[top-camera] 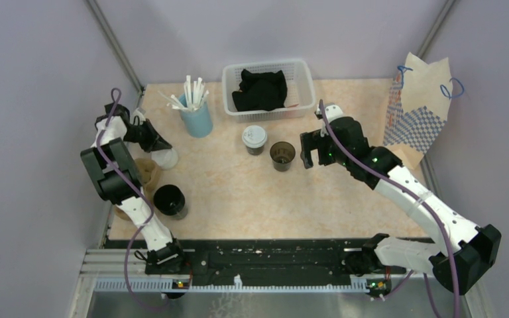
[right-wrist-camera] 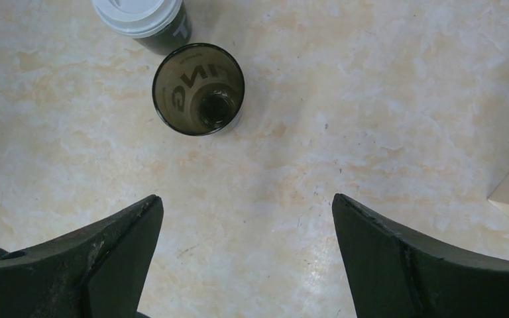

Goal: Pack the takeout coffee

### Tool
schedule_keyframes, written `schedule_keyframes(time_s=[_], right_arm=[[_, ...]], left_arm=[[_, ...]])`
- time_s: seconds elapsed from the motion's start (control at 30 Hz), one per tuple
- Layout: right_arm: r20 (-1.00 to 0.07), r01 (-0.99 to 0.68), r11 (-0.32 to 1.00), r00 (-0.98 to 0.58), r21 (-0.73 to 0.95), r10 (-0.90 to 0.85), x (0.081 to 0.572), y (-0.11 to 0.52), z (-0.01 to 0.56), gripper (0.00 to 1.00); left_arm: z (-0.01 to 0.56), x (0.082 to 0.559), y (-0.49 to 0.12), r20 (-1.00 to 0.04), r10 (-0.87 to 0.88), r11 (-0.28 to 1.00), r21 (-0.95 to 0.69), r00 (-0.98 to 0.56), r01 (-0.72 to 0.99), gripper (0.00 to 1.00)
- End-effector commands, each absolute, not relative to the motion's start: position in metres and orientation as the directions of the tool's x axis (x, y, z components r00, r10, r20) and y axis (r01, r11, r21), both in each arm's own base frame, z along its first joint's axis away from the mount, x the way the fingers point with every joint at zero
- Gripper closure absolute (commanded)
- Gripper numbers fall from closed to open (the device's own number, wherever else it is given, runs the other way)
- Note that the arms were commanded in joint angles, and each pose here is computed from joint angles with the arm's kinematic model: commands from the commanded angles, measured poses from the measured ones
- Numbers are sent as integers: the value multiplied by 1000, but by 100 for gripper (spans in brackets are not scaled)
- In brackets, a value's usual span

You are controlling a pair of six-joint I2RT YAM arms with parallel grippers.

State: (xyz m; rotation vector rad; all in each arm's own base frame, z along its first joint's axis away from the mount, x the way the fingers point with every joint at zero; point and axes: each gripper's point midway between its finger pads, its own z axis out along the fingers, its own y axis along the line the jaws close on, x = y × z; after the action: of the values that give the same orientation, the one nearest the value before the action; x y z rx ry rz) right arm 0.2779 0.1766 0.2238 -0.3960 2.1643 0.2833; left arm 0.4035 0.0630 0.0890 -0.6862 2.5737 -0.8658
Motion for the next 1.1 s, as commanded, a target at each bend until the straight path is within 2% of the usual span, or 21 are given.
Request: schedule_keyframes(time_s=[0.0, 0.43, 0.57, 0.7, 0.77, 0.83, 0.93, 1.07], right_arm=[[-857, -404, 912, -492, 67, -155, 284, 189, 249, 1], [-860, -415, 909, -480, 49, -173, 279, 188, 254, 1], [-861, -422, 904, -481, 64, -164, 276, 190, 260, 1], [-859, -436, 893, -494, 113, -133, 270, 196, 269, 1], [-861, -449, 881, -497, 149, -107, 266, 200, 279, 1], [-854, -466, 865, -512, 188, -90, 262, 206, 286, 1], [-827, -492, 827, -559, 273, -60, 252, 220, 296, 1], [-789, -568, 694, -614, 443, 0, 226, 249, 319, 1]], left_arm=[[128, 404, 76, -247, -551, 743, -580, -797, -334, 100], [200, 412, 93, -372, -609, 761, -524, -701, -382, 100], [245, 404, 100, -467, -643, 761, -482, -607, -435, 100], [313, 383, 90, -595, -667, 745, -530, -449, -404, 100], [347, 368, 71, -635, -676, 737, -597, -374, -318, 100], [377, 349, 44, -627, -709, 700, -682, -323, -211, 100], [415, 319, -13, -612, -708, 636, -770, -352, 60, 100], [468, 267, -99, -658, -626, 469, -747, -420, 471, 100]])
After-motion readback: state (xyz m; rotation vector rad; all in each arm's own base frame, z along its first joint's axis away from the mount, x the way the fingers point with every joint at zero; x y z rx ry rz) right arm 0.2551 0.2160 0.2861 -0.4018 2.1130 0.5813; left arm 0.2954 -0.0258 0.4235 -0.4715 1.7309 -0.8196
